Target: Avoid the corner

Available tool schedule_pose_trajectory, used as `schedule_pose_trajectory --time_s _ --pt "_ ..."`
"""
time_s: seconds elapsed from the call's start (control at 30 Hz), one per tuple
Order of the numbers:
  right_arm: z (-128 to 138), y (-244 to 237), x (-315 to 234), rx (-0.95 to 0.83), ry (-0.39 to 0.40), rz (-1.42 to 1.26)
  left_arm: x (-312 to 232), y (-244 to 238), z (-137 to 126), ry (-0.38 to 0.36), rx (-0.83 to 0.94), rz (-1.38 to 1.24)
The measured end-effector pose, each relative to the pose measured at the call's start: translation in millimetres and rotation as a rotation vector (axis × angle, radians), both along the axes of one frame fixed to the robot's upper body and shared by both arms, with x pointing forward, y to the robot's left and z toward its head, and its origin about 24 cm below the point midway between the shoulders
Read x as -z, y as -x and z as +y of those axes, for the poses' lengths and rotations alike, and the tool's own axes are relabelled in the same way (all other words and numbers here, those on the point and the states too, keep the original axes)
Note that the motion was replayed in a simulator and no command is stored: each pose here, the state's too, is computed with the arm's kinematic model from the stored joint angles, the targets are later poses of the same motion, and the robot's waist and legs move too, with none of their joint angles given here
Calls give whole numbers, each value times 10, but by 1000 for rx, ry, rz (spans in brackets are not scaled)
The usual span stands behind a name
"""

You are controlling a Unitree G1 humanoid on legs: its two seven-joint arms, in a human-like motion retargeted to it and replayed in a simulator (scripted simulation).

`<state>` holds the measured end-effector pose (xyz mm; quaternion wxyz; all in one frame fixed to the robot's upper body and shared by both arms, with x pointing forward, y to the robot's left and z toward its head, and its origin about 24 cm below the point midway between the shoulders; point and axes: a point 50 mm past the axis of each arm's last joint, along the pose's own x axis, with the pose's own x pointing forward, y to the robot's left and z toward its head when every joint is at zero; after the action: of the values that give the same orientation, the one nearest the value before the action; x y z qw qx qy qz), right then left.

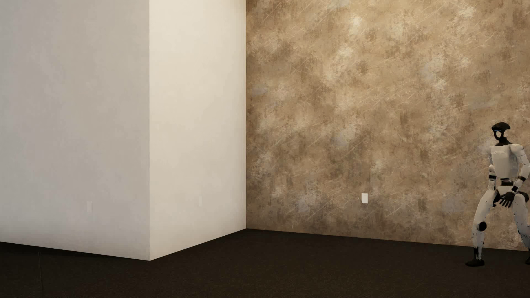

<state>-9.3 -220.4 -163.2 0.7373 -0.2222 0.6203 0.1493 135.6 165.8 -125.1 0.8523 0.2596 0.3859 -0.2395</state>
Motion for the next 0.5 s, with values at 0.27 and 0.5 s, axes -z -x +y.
schedule_pose_trajectory --time_s 0.27,0.5 --pt "39 -151 4 17 -12 -45 349 912 268 -123 -51 317" --pt "102 -992 -240 -14 -74 -353 350 1249 345 -133 -91 392"
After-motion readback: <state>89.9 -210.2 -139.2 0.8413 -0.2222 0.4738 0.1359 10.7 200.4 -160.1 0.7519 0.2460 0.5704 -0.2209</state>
